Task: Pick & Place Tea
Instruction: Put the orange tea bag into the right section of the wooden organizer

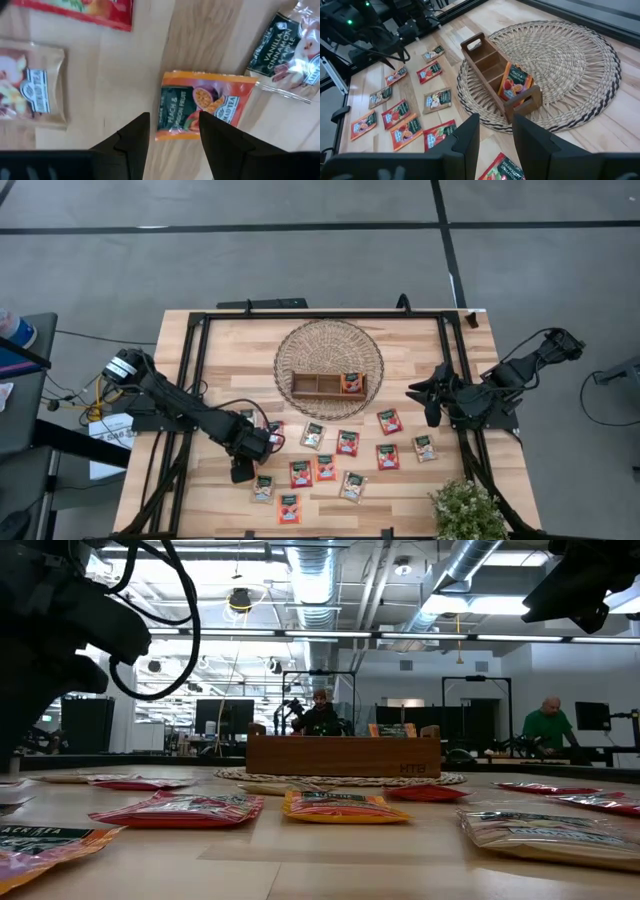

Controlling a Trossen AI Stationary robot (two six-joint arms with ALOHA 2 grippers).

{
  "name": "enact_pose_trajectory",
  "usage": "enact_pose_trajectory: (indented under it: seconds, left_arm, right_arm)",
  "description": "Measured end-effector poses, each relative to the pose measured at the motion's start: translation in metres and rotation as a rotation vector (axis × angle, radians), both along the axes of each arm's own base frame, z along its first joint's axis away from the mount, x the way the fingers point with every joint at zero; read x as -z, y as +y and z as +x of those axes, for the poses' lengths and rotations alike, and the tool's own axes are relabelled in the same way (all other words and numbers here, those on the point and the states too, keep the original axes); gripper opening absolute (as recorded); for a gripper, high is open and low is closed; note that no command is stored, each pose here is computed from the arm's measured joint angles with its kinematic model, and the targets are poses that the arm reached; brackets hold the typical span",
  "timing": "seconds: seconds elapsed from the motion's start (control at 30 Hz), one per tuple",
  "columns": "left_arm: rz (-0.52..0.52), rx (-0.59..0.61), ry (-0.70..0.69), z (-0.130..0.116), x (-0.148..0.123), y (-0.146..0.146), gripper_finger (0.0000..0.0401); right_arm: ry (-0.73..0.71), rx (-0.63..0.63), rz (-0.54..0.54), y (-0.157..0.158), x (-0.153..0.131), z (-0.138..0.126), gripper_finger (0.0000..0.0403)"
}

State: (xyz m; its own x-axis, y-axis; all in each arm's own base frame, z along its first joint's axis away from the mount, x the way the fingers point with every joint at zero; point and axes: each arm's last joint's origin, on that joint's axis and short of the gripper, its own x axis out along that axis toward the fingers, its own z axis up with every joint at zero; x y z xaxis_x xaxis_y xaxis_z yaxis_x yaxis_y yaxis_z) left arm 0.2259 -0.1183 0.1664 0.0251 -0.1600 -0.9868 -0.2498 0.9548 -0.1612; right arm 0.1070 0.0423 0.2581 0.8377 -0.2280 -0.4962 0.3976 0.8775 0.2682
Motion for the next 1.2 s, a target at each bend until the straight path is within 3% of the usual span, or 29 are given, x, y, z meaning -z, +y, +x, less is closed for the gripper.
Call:
enact_pose_trajectory:
  seconds: [0.27,0.53,1.03,1.2]
  left_arm:
    - [-0.005,-0.008,0.046,-0.015,0.024,0.006,0.0163]
    - [-0.030,-0.009,-0.006,-0.021,0.038,0.009,0.0163]
    - [-0.046,-0.019,-0.120,-0.019,-0.002,0.009,0.0163]
    - [-0.038,-0.020,-0.105,-0.017,0.002,0.008,0.0163]
  right_arm:
    - [0.002,-0.009,0.017,0.000,0.000,0.000,0.0107]
    - [-0.010,0.005,0.047,0.001,-0.001,0.000,0.0107]
    - [-0.013,0.012,0.058,0.001,-0.001,0.000,0.0107]
    - [-0.013,0.013,0.058,0.001,-0.001,0.001,0.0107]
